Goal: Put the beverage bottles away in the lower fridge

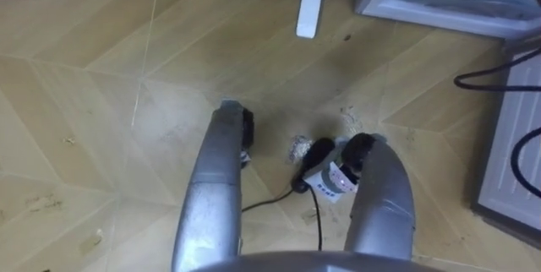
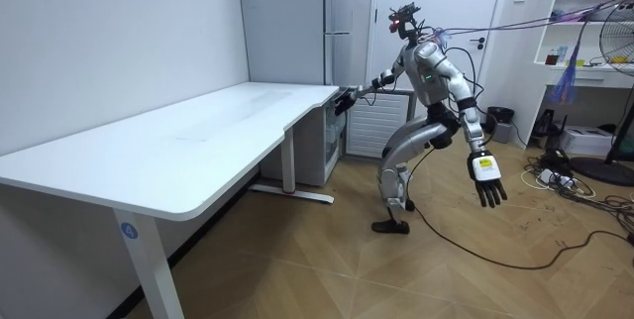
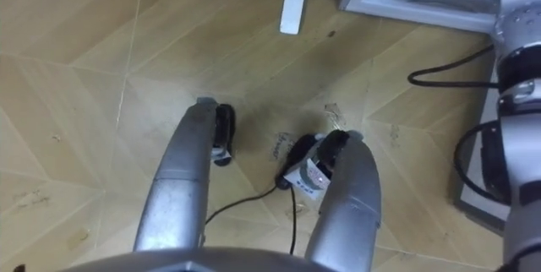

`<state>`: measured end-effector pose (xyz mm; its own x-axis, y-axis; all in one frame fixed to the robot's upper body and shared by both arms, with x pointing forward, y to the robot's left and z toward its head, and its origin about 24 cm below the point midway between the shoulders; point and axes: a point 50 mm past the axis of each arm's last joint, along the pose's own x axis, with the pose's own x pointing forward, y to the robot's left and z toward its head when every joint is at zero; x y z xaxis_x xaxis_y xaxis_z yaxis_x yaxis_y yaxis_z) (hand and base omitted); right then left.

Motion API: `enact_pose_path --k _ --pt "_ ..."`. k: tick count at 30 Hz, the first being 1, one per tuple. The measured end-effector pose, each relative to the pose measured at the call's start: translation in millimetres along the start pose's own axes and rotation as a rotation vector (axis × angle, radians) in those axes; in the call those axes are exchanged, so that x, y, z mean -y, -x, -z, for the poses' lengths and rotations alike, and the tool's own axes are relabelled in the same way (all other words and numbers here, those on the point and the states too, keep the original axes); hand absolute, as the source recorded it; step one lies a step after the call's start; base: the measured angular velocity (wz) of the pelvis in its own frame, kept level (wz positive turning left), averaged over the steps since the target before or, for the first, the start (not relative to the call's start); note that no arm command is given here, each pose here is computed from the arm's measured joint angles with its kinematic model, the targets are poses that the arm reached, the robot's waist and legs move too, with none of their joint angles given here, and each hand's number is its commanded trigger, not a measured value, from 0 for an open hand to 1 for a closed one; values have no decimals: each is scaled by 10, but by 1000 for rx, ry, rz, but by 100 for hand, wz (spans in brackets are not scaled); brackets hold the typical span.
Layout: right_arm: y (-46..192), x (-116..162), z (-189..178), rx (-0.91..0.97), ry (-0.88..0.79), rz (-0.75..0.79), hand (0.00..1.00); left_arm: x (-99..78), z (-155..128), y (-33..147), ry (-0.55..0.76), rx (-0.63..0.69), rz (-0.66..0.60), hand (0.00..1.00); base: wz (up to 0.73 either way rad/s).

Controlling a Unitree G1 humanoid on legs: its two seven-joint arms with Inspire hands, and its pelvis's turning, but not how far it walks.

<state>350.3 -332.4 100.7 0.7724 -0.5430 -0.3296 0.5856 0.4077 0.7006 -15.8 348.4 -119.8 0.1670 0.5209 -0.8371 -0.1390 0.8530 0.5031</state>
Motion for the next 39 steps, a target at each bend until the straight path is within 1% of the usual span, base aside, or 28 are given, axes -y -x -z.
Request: enact_pose_path --k 1,5,8,10,11,13,14,16,17,19,20,21,22,23,25,26,28,29,30,31,32,34,37,39 --pt "-5 105 24 -3 35 3 0 -13 -11 -1 -3 5 5 0 13" --pt "-19 364 24 -34 110 -23 0 -19 -21 -2 -3 9 13 0 6" --pt "2 694 62 -67 181 -25 0 -23 -4 0 -4 3 21 0 5" --pt "51 995 78 -103 238 -21 0 5 -14 0 -3 8 49 0 9" --pt "66 1074 76 -110 253 -19 0 14 -19 0 -3 10 56 0 10" --pt "137 1379 95 -163 340 9 0 32 -22 0 -2 10 65 0 4" --pt "156 1447 104 -178 362 20 0 35 -25 -1 -1 11 66 0 0" --pt "259 1722 139 -239 465 43 0 51 -21 -1 2 9 82 0 0" --pt "291 1801 146 -259 494 52 0 64 -17 0 0 8 87 0 -4" --pt "463 2164 183 -345 590 107 0 142 -13 1 7 1 106 0 0" --pt "508 2246 197 -370 616 125 0 167 -18 0 12 -2 112 0 6" --pt "618 2432 231 -422 653 170 0 215 -14 2 26 -8 120 0 7" --pt "722 2584 286 -466 661 205 0 267 1 7 30 -13 132 0 5" --pt "774 2650 323 -487 661 220 0 290 8 10 31 -17 138 0 0" --pt "987 2885 493 -583 693 272 0 394 6 14 40 -27 161 0 -10" --pt "1041 2934 547 -608 702 278 0 423 8 17 43 -30 167 0 -18" --pt "1246 3075 777 -716 721 278 0 518 28 31 55 -38 201 0 -15" --pt "1288 3100 822 -741 726 275 0 544 22 33 58 -37 207 0 -9" --pt "1401 3181 893 -785 728 286 0 611 16 37 66 -40 219 0 -8" --pt "1480 3222 967 -813 726 287 0 680 30 48 73 -46 229 0 -12" --pt "1526 3242 1012 -828 721 286 0 710 37 54 75 -48 235 0 -20" --pt "1705 3320 1164 -888 711 285 0 806 63 76 76 -58 255 0 -16" --pt "1899 3391 1315 -944 686 290 0 870 74 91 79 -62 259 0 -12" --pt "1940 3382 1380 -968 700 263 0 885 67 93 74 -57 253 0 -20"
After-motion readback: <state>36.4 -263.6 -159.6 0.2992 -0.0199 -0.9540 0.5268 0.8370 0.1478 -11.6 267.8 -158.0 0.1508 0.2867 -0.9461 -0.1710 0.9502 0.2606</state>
